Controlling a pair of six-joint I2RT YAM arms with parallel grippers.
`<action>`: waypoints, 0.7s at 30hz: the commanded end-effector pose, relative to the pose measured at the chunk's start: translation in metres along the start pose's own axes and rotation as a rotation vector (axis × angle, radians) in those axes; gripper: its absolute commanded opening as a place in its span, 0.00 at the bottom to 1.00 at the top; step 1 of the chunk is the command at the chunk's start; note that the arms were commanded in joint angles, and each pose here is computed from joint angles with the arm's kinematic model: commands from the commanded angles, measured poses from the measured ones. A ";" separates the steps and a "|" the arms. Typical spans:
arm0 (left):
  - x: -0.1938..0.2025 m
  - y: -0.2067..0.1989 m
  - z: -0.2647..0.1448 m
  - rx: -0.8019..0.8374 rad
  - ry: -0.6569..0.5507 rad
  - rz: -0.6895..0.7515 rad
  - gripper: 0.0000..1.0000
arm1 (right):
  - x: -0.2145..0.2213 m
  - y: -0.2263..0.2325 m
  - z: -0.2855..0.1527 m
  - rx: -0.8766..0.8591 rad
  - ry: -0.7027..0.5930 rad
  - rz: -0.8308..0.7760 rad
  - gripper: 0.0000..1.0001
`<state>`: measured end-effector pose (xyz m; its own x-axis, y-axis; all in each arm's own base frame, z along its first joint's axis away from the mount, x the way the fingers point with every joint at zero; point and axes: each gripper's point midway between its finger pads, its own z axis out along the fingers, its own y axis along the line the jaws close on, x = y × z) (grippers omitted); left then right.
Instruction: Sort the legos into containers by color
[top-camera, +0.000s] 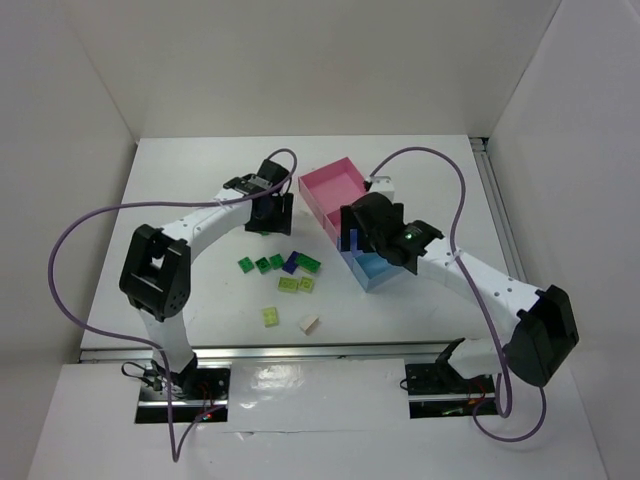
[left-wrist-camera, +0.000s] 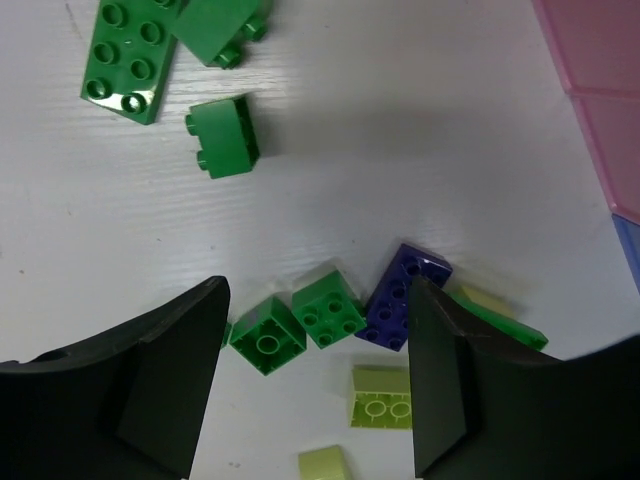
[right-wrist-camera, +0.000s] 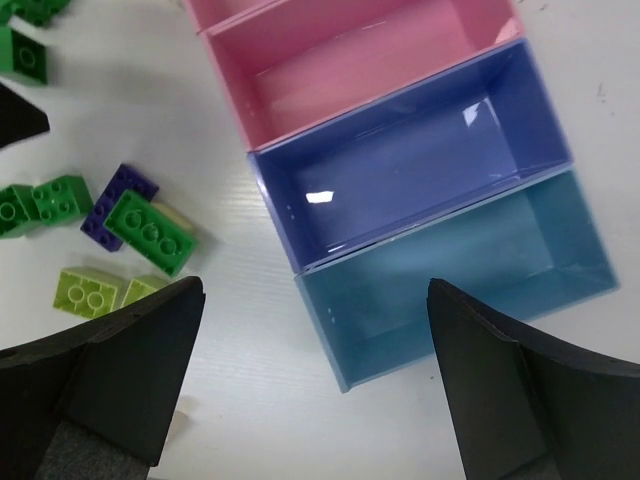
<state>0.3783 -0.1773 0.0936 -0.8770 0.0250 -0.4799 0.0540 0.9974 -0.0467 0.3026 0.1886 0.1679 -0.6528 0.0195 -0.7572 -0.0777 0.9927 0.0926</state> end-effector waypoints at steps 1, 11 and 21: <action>-0.005 0.007 0.006 -0.004 -0.012 -0.074 0.76 | -0.020 0.025 -0.005 -0.072 -0.055 0.010 1.00; -0.026 0.031 0.051 -0.048 0.023 -0.192 0.67 | -0.016 0.028 0.012 -0.022 -0.029 -0.027 1.00; -0.028 0.043 0.074 -0.068 0.052 -0.196 0.46 | -0.013 0.017 0.024 0.068 -0.015 -0.053 1.00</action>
<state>0.4322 -0.1403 0.0420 -0.8934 -0.1524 -0.4226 -0.1409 0.9883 -0.0586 0.3164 0.2052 0.1423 -0.6845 -0.0472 -0.7275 -0.0821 0.9965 0.0127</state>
